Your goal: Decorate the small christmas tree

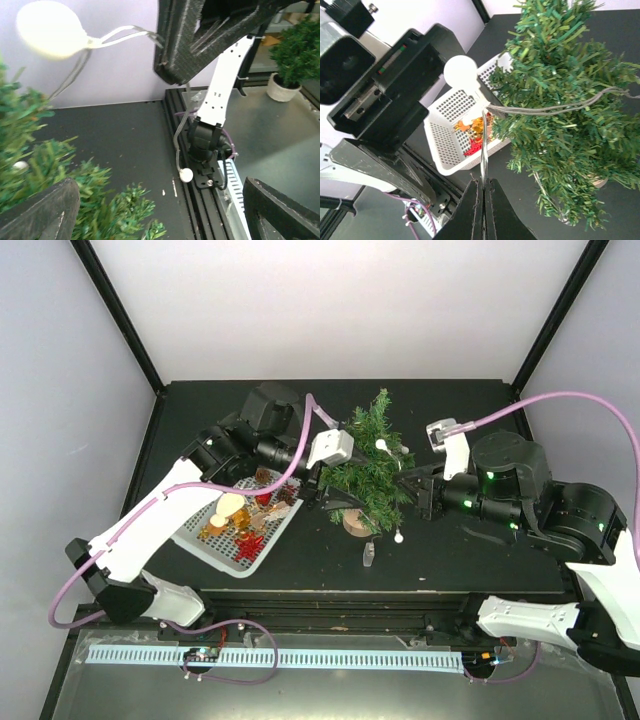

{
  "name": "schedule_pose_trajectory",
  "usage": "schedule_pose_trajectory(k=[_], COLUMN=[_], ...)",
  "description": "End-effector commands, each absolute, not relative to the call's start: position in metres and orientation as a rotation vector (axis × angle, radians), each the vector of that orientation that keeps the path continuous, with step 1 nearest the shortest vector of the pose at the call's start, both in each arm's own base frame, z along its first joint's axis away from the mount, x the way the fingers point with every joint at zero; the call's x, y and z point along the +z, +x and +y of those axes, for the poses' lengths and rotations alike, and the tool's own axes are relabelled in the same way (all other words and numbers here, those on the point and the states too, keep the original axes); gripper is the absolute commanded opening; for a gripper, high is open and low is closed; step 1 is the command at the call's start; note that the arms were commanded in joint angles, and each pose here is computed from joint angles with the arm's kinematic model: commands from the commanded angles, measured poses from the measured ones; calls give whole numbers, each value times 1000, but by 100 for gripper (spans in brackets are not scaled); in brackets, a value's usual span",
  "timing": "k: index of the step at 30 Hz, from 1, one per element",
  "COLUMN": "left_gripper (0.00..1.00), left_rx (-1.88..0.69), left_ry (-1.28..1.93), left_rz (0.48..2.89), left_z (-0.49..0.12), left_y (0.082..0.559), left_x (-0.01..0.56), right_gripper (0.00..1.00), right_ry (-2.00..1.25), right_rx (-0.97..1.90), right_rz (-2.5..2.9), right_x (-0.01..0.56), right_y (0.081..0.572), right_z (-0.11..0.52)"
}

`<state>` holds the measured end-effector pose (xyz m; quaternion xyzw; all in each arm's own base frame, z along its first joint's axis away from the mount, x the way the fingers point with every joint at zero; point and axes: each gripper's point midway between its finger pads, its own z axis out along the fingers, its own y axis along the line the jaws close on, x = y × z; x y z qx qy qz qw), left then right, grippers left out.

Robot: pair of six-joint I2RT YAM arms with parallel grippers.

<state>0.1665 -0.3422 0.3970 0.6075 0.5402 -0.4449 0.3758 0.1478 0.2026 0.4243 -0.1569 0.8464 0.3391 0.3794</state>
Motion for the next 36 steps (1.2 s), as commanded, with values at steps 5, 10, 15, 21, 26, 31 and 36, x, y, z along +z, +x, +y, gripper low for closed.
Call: schedule_pose_trajectory(k=[5, 10, 15, 21, 26, 31, 36], left_gripper=[79, 73, 73, 81, 47, 2, 2], left_rx=[-1290, -1339, -1357, -1301, -1289, -1244, -1112], left_ry=[1601, 1625, 1655, 1668, 1680, 1692, 1692], left_rz=[1288, 1273, 1270, 1302, 1292, 1289, 1305], left_z=[-354, -359, -369, -380, -379, -373, -362], left_y=[140, 131, 124, 126, 125, 125, 131], left_x=[408, 404, 396, 382, 382, 380, 380], right_gripper=[1, 1, 1, 1, 1, 1, 1], right_ry=[-400, -361, -343, -345, -332, -330, -314], right_rx=[1038, 1073, 1123, 1155, 1148, 1148, 1128], right_rz=[2072, 2040, 2006, 2000, 1997, 2000, 2000], right_x=[447, 453, 457, 459, 457, 453, 449], right_y=[141, 144, 146, 145, 145, 145, 146], right_z=[218, 222, 228, 232, 229, 229, 223])
